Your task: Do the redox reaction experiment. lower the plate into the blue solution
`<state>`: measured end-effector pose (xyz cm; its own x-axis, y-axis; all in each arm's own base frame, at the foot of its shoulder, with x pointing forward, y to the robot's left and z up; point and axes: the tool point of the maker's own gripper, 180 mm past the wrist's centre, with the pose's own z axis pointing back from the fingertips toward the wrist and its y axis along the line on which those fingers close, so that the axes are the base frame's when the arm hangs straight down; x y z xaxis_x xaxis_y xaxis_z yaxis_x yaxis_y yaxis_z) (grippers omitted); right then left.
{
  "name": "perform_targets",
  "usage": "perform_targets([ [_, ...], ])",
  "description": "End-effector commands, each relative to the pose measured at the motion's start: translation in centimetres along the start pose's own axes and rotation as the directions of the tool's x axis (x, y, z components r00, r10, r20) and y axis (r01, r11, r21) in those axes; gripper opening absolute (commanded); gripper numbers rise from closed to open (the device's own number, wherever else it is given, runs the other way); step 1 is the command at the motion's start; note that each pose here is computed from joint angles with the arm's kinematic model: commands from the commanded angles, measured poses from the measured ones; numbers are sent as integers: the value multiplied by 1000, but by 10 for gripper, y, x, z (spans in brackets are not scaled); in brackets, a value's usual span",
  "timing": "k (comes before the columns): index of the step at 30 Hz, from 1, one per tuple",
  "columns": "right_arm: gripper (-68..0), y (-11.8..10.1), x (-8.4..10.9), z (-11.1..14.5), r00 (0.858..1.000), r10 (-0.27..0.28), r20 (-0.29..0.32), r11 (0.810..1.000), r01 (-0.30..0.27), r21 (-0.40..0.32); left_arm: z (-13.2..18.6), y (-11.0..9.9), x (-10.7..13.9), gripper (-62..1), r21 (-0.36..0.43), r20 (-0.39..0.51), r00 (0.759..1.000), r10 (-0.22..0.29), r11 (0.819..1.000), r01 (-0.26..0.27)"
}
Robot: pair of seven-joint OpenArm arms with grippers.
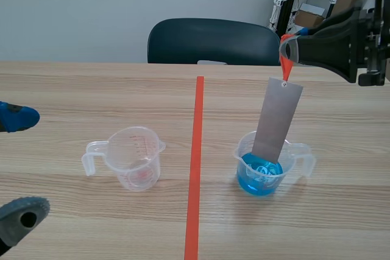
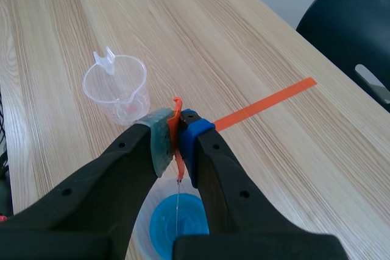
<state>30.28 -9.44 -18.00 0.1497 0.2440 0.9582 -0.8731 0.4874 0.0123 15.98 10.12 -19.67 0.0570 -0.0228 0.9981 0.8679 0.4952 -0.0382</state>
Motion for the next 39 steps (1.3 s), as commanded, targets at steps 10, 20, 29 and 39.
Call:
perform_targets([
  [10,-674,-13,-19,-6,999,-41,14,998,42,-44,-2,-1,8,14,0,33,999,2,1000,-2],
  [20,-674,-10,-40,-15,999,-44,14,997,45,-62,-2,-1,7,14,-1,31,1000,3,1000,-3],
  [29,-674,-2,-44,-21,997,-66,36,996,68,-52,-2,-2,7,14,-6,30,1000,8,1000,-7],
  [39,-674,5,-50,-25,996,-88,34,995,90,-43,-2,-2,7,14,-6,29,1000,7,1000,-7],
])
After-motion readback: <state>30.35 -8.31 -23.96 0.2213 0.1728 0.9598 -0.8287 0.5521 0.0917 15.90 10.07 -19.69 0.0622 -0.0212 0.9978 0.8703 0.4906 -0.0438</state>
